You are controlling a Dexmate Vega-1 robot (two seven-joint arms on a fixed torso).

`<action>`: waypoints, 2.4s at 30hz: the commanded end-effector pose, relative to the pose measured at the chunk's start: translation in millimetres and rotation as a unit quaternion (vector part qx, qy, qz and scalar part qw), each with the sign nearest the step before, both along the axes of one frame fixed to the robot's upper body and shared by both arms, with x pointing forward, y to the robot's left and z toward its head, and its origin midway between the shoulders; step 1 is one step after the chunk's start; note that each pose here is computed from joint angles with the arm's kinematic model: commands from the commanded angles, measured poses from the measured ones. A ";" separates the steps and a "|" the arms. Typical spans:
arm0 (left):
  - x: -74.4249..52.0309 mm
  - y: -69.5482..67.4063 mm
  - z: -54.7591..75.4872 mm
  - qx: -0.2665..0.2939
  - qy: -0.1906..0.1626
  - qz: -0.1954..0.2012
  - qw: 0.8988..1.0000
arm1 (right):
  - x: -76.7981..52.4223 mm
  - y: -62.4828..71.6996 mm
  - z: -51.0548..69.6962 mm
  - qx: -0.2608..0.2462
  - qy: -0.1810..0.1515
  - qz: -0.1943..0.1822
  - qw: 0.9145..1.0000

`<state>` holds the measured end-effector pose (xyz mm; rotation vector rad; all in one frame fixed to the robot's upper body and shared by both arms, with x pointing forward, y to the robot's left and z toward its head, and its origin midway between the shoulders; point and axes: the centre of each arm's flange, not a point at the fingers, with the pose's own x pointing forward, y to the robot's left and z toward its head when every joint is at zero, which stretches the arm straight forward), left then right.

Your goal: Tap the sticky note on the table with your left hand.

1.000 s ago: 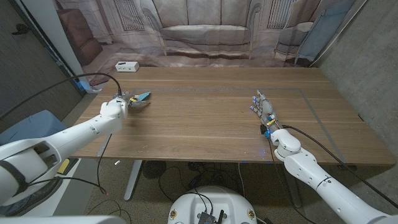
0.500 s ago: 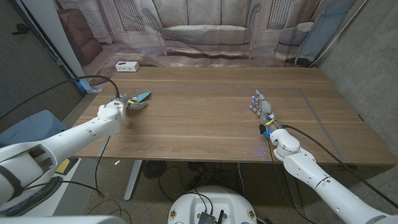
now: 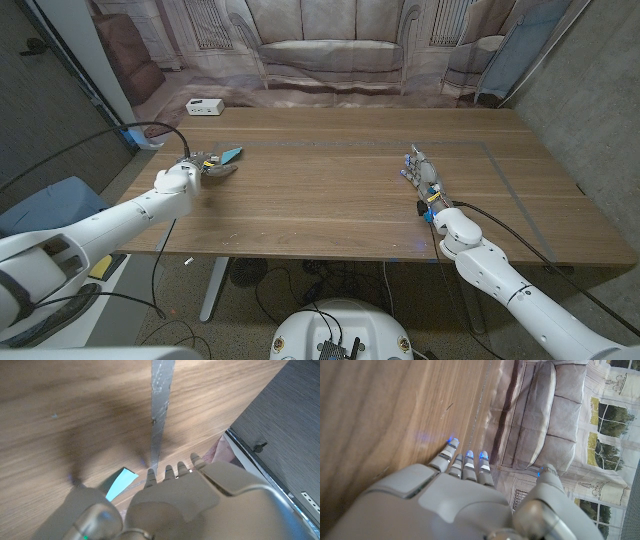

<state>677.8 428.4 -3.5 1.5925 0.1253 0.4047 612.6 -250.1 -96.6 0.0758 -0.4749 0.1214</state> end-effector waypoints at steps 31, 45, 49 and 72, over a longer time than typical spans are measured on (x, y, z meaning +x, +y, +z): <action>-32.5 0.9 18.3 -0.006 -0.076 -0.015 0.997 | -8.2 4.4 -5.5 0.007 -0.010 0.001 1.000; -45.5 -2.6 27.9 -0.005 -0.104 -0.020 0.994 | -11.6 2.1 -4.9 0.006 -0.017 0.000 1.000; -49.1 -4.1 30.8 -0.006 -0.113 -0.021 0.993 | -12.7 1.0 -4.3 0.006 -0.019 -0.001 1.000; -74.3 -12.4 47.7 -0.034 -0.174 -0.048 0.983 | -17.1 -1.7 -0.2 0.006 -0.032 -0.002 0.999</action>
